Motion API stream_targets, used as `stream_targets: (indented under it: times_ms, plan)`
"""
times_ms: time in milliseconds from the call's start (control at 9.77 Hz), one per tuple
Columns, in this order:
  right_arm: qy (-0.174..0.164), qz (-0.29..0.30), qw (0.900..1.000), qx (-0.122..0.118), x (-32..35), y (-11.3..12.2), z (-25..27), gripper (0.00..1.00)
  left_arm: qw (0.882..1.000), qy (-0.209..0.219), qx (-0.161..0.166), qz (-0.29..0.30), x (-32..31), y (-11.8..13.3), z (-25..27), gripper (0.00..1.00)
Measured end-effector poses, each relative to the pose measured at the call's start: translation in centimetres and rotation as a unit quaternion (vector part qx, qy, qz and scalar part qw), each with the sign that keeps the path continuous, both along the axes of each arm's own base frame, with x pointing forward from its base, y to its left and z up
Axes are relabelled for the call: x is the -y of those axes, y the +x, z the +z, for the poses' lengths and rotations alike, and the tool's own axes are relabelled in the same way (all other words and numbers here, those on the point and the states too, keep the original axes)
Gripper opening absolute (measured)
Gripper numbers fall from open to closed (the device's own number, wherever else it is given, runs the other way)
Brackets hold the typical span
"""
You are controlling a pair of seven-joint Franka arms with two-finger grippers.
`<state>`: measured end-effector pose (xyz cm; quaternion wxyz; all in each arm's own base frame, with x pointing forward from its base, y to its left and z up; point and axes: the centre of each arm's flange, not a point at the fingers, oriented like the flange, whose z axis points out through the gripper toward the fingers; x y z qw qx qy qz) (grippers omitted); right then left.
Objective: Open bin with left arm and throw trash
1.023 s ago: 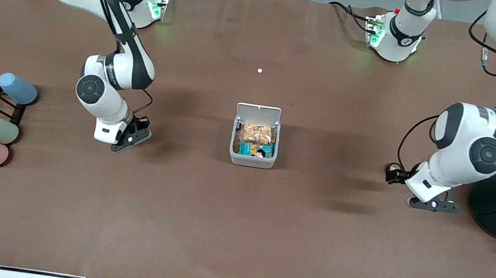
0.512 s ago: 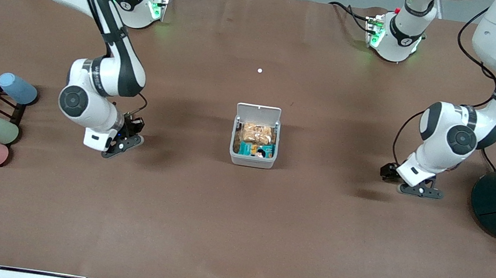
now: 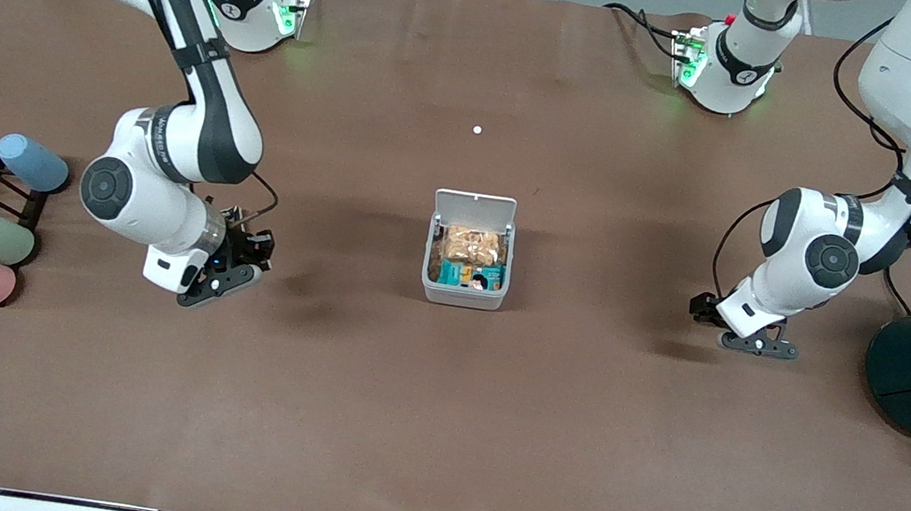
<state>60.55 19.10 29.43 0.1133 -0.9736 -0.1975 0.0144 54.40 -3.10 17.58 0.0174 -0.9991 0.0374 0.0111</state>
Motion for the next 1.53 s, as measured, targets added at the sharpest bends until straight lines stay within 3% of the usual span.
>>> stream_targets:
  times_ms: [205, 409, 614, 819, 921, 1228, 1433, 1535]
  plan:
    - [0.005, -0.057, 0.998, 0.000, -6.7, -0.8, 2.4, 0.06, 1.000, 0.002, -0.012, 0.001, -0.1, -0.2, -0.2, 0.98]
    - [0.011, -0.109, 0.994, -0.003, -12.7, -2.4, 4.5, 0.06, 1.000, 0.002, -0.013, -0.003, -0.2, -0.2, -0.2, 0.89]
    - [0.022, -0.156, 0.988, -0.005, -17.6, -3.7, 6.7, 0.06, 1.000, 0.002, -0.012, -0.010, -0.4, -0.1, 0.0, 0.56]
    - [0.028, -0.185, 0.982, -0.011, -21.6, -5.1, 7.5, 0.06, 1.000, 0.004, -0.009, -0.012, -0.3, 0.5, 0.8, 0.55]
    - [0.029, -0.195, 0.980, -0.016, -23.7, -5.9, 7.3, 0.06, 1.000, 0.009, -0.024, -0.018, 0.0, 1.2, 2.0, 0.55]
    - [0.020, -0.191, 0.981, -0.029, -28.5, -8.1, 4.7, 0.06, 0.995, 0.031, -0.085, -0.043, 5.3, 6.3, 14.5, 0.55]
    - [0.018, -0.193, 0.981, -0.029, -28.5, -7.9, 4.2, 0.10, 0.995, 0.036, -0.083, -0.043, 9.3, 8.1, 22.3, 0.55]
    - [0.018, -0.193, 0.981, -0.029, -28.5, -7.8, 4.3, 0.16, 0.995, 0.034, -0.080, -0.044, 11.6, 8.3, 23.7, 0.55]
